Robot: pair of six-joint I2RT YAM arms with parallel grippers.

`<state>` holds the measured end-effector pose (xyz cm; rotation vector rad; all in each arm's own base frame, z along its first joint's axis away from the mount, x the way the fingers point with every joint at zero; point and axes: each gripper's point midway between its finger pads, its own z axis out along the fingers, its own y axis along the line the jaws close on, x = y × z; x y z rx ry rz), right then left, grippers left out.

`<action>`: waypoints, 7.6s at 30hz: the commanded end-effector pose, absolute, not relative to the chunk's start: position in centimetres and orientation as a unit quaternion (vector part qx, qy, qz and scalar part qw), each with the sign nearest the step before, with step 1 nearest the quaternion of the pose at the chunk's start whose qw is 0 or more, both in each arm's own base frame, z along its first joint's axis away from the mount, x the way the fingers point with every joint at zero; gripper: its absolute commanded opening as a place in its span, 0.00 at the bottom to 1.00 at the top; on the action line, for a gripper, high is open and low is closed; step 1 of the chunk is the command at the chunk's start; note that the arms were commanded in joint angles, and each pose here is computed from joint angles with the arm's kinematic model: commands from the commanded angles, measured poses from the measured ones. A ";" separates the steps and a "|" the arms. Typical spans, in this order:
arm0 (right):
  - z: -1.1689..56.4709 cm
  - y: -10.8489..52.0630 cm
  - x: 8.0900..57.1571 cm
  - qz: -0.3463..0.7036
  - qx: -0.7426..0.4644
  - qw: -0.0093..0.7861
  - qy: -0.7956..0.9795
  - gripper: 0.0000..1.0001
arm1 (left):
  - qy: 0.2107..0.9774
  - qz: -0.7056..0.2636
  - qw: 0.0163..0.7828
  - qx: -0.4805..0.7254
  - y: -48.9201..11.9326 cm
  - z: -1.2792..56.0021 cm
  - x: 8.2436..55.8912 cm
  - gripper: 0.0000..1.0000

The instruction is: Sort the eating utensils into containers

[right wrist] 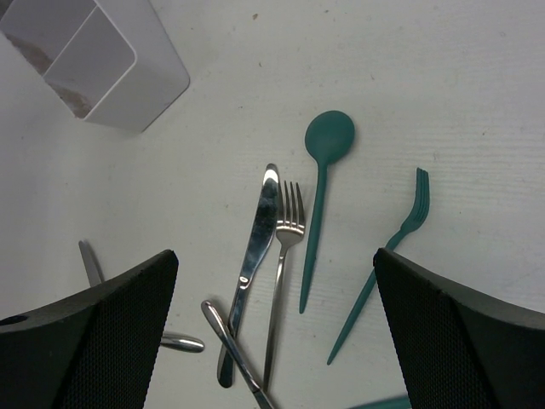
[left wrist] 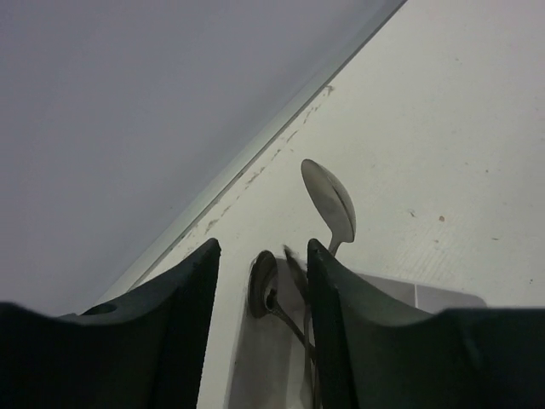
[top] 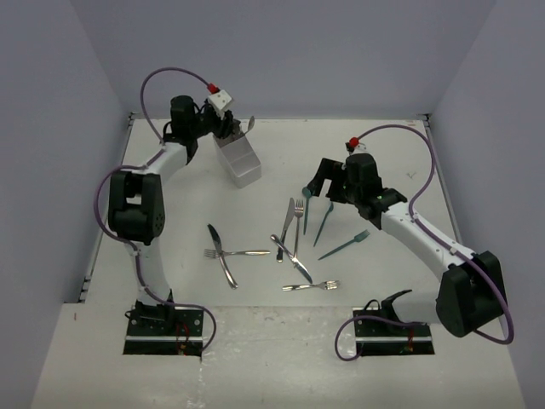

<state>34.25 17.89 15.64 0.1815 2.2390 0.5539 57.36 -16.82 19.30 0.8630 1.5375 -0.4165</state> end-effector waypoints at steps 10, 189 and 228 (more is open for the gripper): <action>13.3 17.7 34.8 0.163 0.120 0.374 0.905 0.99 | 0.643 -0.170 0.691 0.284 -14.9 32.7 53.5 1.00; 29.2 17.3 41.3 0.273 0.045 0.514 0.812 0.99 | 0.651 -0.133 0.684 0.302 -15.9 18.6 60.0 0.00; 6.6 13.6 35.4 -0.017 0.241 0.234 0.942 0.93 | 0.734 -0.179 0.654 0.045 -10.7 29.6 45.0 1.00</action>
